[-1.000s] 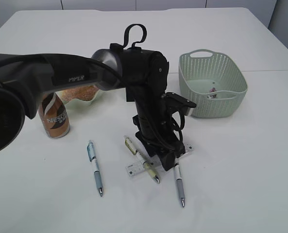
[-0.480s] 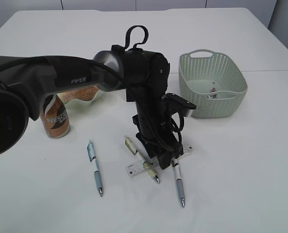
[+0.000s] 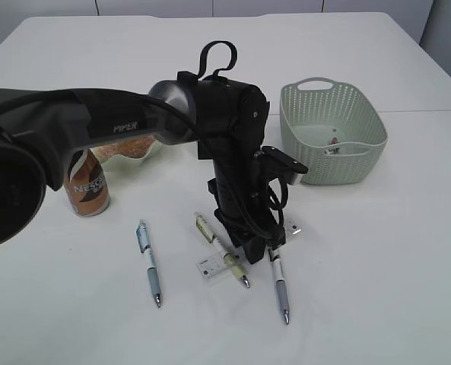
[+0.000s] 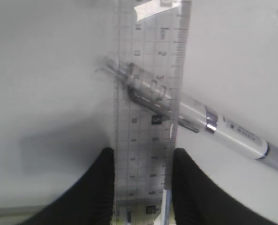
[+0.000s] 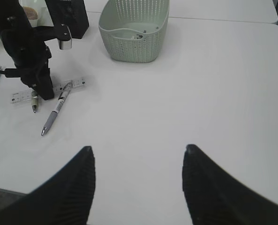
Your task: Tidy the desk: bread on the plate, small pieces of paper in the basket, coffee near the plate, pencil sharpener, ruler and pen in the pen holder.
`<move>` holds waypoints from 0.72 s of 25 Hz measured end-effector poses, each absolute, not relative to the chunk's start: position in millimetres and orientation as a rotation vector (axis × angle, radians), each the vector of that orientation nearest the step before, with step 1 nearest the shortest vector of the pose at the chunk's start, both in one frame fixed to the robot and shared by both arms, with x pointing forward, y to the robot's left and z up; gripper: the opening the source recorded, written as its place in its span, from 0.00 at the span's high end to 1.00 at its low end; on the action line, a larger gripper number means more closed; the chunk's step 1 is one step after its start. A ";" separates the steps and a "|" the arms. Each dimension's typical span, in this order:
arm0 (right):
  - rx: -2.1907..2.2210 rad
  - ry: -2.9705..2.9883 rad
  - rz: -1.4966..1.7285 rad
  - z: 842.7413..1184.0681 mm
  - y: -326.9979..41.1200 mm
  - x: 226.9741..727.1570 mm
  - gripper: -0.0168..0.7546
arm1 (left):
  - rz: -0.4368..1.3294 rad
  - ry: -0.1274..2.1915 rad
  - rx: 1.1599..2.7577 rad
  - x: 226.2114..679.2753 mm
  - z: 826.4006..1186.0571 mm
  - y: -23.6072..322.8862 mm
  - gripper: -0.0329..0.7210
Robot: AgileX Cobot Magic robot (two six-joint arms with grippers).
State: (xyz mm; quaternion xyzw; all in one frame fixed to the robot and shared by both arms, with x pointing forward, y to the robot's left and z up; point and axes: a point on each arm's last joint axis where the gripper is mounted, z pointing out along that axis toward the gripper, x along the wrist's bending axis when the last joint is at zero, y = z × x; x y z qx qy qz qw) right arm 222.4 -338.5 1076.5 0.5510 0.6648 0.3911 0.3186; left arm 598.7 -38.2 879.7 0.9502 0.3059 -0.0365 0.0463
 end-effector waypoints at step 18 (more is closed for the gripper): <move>1.478 1.715 1.065 1077.8 -338.1 223.1 0.38 | -0.040 1.068 2.811 599.5 916.4 -34.3 0.65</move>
